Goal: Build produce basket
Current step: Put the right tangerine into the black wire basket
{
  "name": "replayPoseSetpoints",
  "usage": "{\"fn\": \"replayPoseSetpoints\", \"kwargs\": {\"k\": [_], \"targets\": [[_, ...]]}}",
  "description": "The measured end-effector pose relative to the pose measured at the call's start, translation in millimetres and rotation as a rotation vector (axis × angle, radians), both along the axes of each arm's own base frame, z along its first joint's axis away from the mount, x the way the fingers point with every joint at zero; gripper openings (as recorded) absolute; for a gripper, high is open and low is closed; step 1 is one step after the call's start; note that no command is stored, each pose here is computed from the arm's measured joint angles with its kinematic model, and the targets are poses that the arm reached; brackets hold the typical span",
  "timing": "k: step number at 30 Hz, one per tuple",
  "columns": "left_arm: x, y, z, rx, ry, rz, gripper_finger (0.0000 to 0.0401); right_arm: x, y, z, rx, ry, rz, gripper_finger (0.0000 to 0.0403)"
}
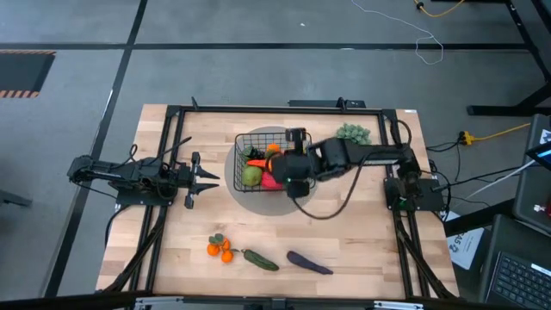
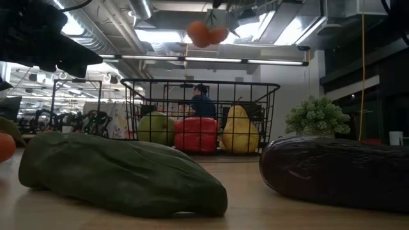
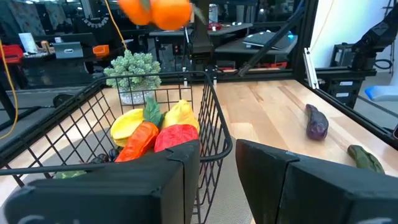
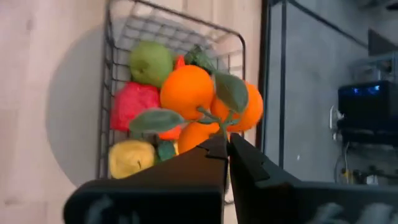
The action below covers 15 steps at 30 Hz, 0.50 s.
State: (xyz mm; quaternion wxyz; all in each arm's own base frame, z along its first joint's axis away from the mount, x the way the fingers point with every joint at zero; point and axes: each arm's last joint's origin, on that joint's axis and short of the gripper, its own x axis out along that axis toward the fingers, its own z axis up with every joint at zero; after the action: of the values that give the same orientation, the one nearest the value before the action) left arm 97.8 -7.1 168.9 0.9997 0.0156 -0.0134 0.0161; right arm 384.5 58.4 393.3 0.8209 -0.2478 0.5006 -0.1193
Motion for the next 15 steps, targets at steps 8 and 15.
{"fn": "replayPoseSetpoints", "kwargs": {"k": [8, 15], "targets": [[0, 0, 0, 0.0, 0.0, 0.0, 0.0094, 4, -45, -2, 0.087, 0.015, -0.089, 0.0], [0, 0, 0, 0.0, 0.0, 0.0, 0.0094, 4, -72, -2, 0.132, -0.017, -0.218, 0.0]]}}
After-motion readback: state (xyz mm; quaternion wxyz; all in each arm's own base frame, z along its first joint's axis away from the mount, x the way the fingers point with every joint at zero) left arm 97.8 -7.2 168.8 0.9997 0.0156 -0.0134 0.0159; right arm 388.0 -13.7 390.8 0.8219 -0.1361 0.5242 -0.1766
